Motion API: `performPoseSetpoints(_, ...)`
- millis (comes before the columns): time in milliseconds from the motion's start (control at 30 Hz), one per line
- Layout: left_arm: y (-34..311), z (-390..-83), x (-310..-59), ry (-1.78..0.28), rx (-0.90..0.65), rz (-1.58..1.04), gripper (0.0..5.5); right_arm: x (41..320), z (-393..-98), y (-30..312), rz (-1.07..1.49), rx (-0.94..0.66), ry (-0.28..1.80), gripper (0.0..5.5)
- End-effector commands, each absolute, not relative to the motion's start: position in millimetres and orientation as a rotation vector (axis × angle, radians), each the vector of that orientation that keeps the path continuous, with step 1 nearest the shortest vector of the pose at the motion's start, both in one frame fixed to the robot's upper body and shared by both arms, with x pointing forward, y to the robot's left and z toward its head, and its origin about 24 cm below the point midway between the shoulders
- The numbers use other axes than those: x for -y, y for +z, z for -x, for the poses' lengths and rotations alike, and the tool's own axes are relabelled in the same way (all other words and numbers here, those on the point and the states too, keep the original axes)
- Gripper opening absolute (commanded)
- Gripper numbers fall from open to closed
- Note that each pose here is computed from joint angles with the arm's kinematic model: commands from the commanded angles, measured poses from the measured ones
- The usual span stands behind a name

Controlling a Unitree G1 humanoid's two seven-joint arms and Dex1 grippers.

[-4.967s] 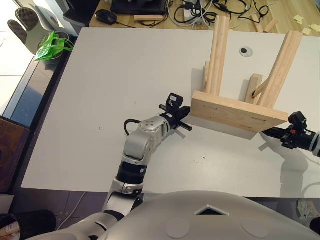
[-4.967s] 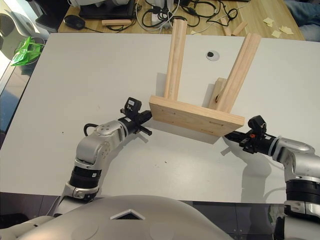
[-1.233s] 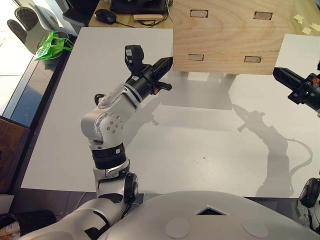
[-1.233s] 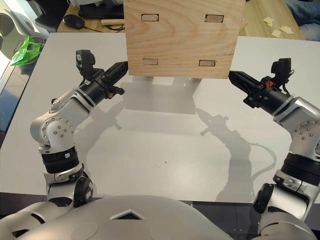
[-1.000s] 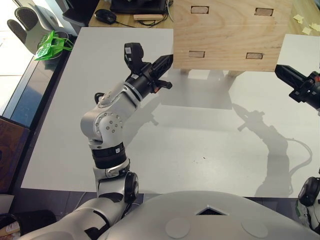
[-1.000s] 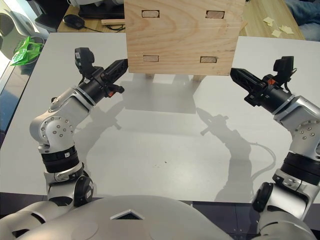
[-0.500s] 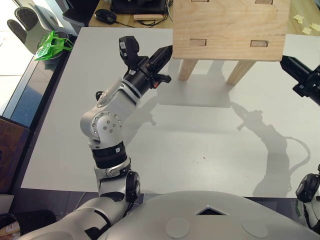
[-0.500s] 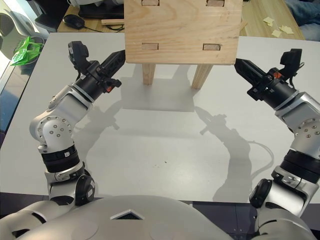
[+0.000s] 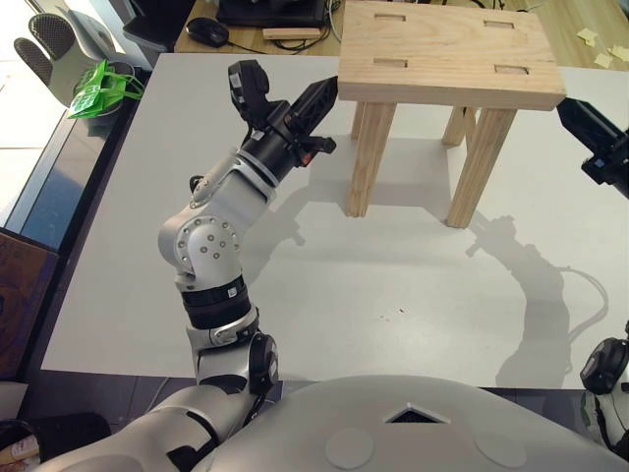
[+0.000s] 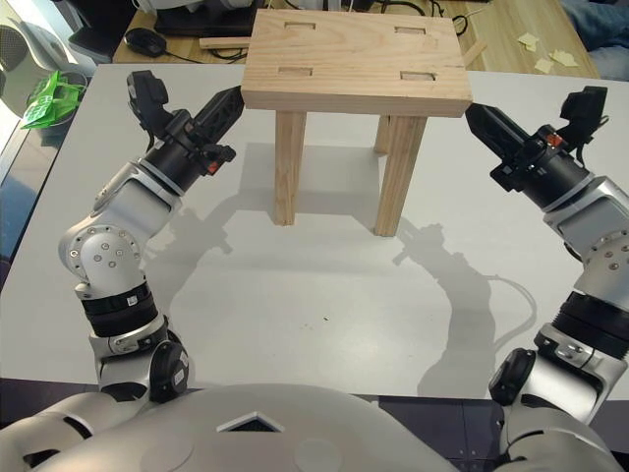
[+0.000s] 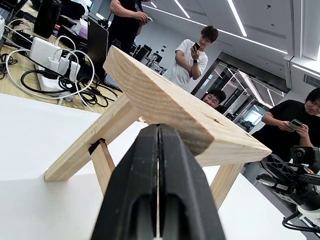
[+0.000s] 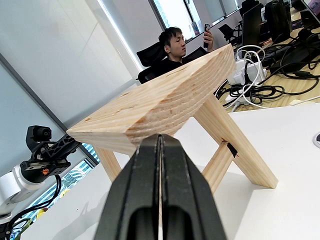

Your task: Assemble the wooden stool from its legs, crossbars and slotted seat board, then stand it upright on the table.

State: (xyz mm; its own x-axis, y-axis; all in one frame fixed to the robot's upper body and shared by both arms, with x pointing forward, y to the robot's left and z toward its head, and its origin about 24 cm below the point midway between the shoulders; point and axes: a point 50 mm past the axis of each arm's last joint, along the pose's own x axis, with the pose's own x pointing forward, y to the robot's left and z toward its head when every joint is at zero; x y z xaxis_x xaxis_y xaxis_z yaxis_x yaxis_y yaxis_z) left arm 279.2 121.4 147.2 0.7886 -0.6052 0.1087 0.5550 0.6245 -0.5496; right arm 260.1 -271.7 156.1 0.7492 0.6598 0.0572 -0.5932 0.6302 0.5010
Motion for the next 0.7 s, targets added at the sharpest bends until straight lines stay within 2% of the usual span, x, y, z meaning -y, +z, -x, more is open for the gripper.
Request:
performPoseSetpoints(33, 139, -275, -94, -0.792, -0.162, 0.573, 0.01, 251, -262, 150, -0.518, -0.174, 0.824, 0.00)
performPoseSetpoints(367, 82, -284, -123, -0.443, -0.265, 0.452, 0.01, 281, -263, 104, -0.504, -0.228, 0.544, 0.00)
performPoseSetpoints(533, 51, -291, -141, -0.150, -0.315, 0.336, 0.01, 303, -279, 56, -0.331, -0.330, 0.132, 0.00)
performPoseSetpoints(633, 47, -303, -153, 0.081, -0.258, 0.294, 0.01, 298, -288, 41, -0.301, -0.333, -0.045, 0.00)
performPoseSetpoints(700, 42, -310, -153, 0.158, -0.242, 0.298, 0.01, 290, -298, 41, -0.331, -0.298, -0.147, 0.00)
